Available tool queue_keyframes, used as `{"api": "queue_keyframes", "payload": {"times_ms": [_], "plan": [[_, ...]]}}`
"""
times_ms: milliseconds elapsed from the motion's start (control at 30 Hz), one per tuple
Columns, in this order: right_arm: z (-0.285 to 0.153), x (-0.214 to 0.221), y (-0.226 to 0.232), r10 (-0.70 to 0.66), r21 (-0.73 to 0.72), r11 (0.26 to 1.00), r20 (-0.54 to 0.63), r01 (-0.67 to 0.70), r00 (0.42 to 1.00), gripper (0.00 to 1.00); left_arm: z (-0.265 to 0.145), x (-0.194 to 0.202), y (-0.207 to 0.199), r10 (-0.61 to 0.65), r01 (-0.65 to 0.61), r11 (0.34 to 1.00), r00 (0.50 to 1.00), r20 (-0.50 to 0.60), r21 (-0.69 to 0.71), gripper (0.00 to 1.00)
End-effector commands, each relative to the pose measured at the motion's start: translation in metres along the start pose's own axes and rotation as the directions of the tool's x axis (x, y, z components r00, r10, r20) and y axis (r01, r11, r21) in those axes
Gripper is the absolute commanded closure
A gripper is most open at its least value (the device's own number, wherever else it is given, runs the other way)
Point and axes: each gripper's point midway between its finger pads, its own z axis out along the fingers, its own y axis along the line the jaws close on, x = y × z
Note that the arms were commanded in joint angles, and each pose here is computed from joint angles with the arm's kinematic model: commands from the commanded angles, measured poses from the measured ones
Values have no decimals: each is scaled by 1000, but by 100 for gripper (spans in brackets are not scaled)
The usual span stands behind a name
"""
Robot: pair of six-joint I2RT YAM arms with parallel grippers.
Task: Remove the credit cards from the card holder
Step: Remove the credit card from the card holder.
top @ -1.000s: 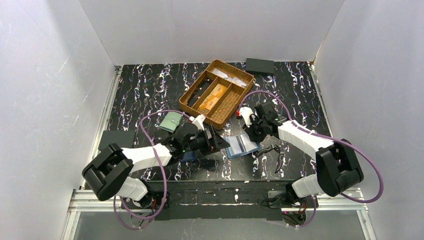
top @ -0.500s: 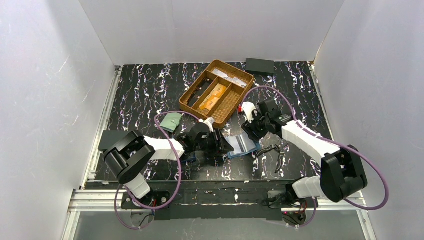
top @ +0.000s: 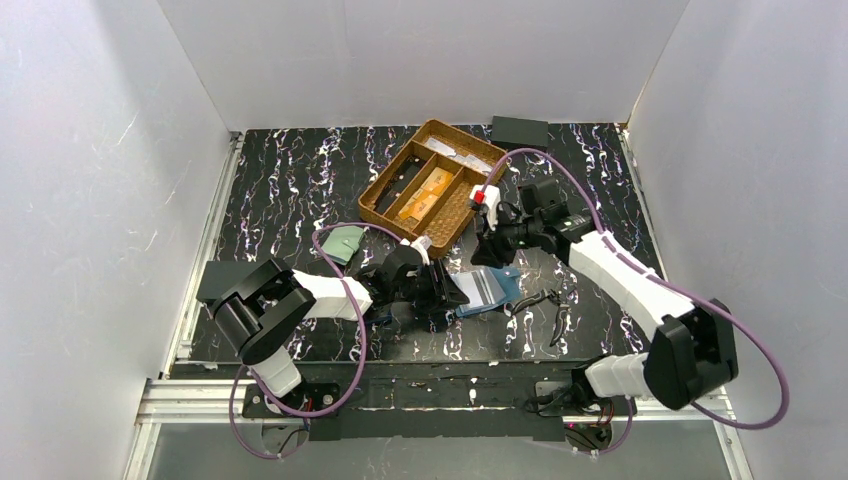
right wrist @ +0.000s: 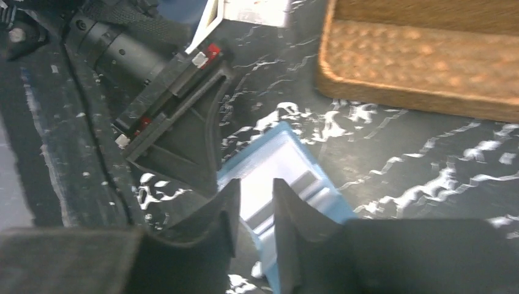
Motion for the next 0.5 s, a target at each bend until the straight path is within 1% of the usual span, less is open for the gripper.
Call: {"api": "queue_keyframes", "payload": {"times_ms": [0, 100, 267, 300, 467], "plan": [[24, 18, 24, 144, -150, 977, -51, -150, 988, 71, -2, -4, -10, 21, -21, 999, 1000, 17, 26, 60], [35, 44, 12, 172, -80, 980, -125, -183, 977, 73, -8, -3, -7, 21, -22, 1000, 999, 34, 21, 60], [47, 72, -2, 191, 4, 981, -176, -194, 966, 72, -15, -2, 0, 18, -18, 1000, 998, 55, 7, 59], [48, 77, -4, 198, 16, 980, -188, -199, 962, 71, -16, -2, 0, 18, -19, 1000, 998, 55, 8, 59], [53, 96, -8, 218, 48, 976, -241, -213, 946, 54, -16, -5, -7, 27, -28, 999, 998, 61, 24, 57]]}}
